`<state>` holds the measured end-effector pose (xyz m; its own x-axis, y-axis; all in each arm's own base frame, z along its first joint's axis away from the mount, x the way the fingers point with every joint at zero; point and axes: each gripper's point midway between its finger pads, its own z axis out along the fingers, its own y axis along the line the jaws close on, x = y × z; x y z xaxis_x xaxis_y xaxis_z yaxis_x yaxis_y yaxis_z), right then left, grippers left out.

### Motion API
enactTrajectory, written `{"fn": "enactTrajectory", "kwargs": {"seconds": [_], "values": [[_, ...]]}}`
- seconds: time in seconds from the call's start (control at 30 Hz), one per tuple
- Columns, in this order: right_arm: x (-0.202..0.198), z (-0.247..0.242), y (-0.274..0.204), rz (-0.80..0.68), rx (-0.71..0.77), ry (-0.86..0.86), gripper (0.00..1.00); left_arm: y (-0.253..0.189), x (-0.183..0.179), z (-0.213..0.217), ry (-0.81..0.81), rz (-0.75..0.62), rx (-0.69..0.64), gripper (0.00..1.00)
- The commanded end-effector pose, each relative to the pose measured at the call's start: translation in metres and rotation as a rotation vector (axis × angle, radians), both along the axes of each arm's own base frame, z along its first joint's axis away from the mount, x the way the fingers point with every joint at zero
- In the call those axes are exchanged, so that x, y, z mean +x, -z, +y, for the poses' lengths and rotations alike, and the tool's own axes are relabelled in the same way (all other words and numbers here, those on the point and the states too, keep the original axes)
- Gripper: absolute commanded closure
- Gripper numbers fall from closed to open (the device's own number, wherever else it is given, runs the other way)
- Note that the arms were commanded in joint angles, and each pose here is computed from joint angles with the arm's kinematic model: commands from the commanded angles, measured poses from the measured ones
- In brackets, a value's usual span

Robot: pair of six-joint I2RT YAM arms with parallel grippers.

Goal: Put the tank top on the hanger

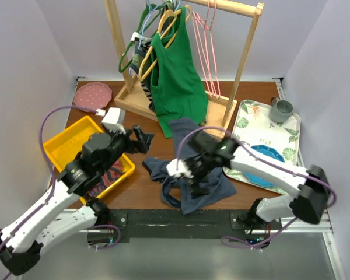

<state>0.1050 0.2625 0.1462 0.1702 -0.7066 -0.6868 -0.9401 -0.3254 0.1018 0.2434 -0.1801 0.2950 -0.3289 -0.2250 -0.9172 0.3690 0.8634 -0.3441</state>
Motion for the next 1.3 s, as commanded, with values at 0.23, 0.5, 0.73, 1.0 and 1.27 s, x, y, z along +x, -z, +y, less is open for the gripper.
{"fn": "enactTrajectory", "kwargs": {"seconds": [0.23,0.5,0.73,1.0,1.27], "values": [[0.005,0.099,0.071,-0.153,-0.103,0.333,0.14,0.079,-0.051,0.087,-0.341,0.168,-0.241,0.03],[-0.025,0.095,0.113,-0.009,-0.236,0.315,0.37,0.075,-0.056,0.102,-0.391,0.154,-0.262,0.04],[-0.016,0.092,0.097,-0.073,-0.266,0.292,0.87,0.080,-0.058,0.089,-0.312,0.161,-0.229,0.05],[0.035,0.030,-0.025,0.028,-0.096,0.122,1.00,0.075,-0.056,0.040,-0.025,0.093,-0.122,0.07],[0.116,-0.056,-0.064,-0.149,-0.014,0.553,1.00,0.128,-0.043,-0.020,0.245,0.235,0.114,0.15]]}}
